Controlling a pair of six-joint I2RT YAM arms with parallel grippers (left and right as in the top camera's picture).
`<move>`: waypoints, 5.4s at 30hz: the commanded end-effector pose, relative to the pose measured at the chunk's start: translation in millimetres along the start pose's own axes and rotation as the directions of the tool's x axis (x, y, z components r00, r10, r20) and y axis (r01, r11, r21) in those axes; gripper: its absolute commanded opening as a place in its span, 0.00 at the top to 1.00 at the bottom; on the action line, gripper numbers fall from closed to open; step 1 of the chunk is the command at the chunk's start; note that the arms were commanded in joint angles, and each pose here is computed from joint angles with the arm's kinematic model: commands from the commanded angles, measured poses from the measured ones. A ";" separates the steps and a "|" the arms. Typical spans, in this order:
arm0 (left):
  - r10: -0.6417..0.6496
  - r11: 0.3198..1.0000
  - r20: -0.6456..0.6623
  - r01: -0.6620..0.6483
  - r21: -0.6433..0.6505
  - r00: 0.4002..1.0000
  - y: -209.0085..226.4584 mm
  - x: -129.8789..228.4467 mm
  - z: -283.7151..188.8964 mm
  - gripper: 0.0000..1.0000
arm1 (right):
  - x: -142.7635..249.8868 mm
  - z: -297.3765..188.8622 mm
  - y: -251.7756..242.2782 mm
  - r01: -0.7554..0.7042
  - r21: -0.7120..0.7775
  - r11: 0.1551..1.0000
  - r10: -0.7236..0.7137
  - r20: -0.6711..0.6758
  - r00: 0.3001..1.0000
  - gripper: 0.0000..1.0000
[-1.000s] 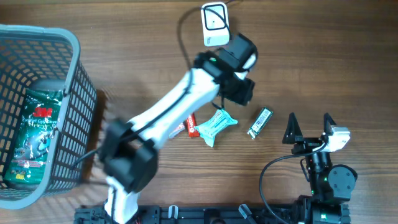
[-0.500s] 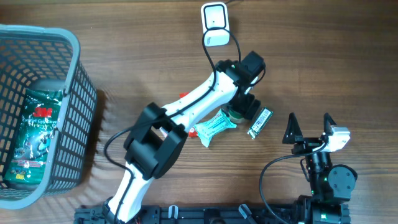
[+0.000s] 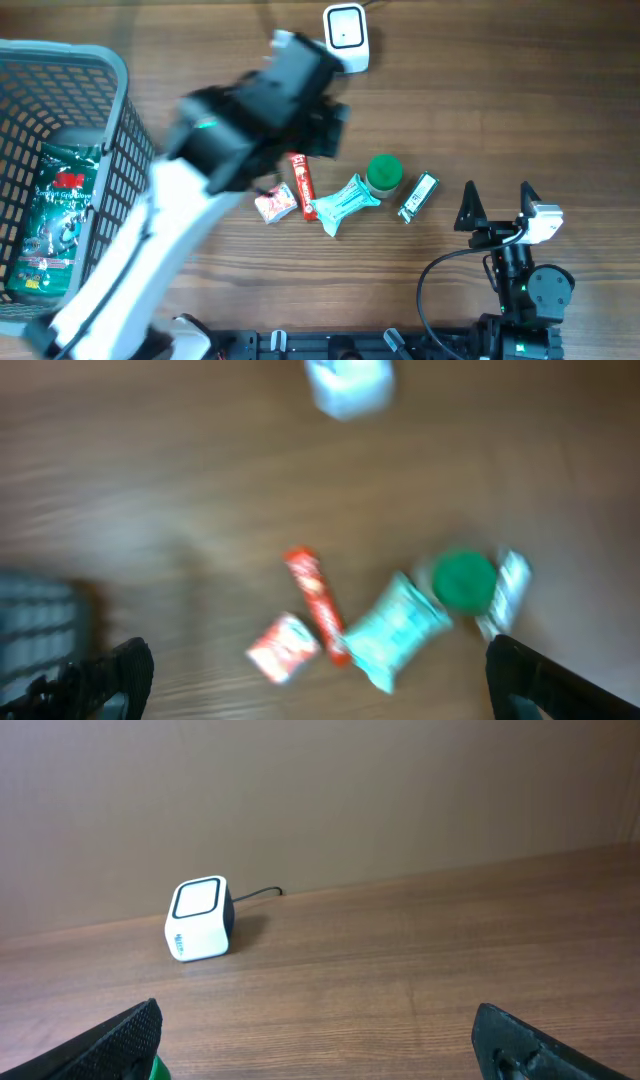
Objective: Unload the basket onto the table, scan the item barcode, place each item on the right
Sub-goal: 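Carry the jar out and set it upright beside the green box, then return the left gripper to the basket and grasp the green 3M gloves pack, then carry the gloves pack out and drop it over the wipes, then lift the left gripper away and retract it to the left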
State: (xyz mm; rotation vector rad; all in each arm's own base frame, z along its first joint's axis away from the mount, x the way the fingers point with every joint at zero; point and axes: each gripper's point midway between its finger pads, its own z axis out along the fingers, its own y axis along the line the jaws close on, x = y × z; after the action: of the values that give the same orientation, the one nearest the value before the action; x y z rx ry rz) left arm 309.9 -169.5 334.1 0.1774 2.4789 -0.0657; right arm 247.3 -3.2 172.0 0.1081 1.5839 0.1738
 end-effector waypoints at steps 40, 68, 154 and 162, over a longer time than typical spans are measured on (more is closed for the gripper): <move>-0.515 -0.830 0.708 0.487 -0.271 -0.483 406.8 275.6 136.0 0.00 | -1.7 -0.1 0.3 0.019 0.001 1.000 -0.019 0.008 1.000 0.00; -0.643 -0.739 0.605 0.586 -0.331 -0.469 419.2 269.2 157.0 0.96 | -1.7 -0.1 0.3 0.019 0.001 1.000 -0.019 0.008 1.000 0.00; 0.371 0.833 0.769 0.180 -0.523 0.521 123.5 -116.1 -179.2 0.00 | -1.7 -0.1 0.3 0.019 0.001 1.000 -0.019 0.008 1.000 0.00; 0.386 0.794 0.769 0.240 -0.558 0.509 144.4 -100.9 -213.2 0.00 | -1.7 -0.1 0.3 0.019 0.001 1.000 -0.019 0.008 1.000 0.00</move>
State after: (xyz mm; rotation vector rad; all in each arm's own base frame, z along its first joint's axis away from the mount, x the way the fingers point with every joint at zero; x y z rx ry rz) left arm 303.6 -34.7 558.1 -0.0545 1.3259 0.5070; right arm 247.3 -3.1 171.9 0.1082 1.5842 0.1738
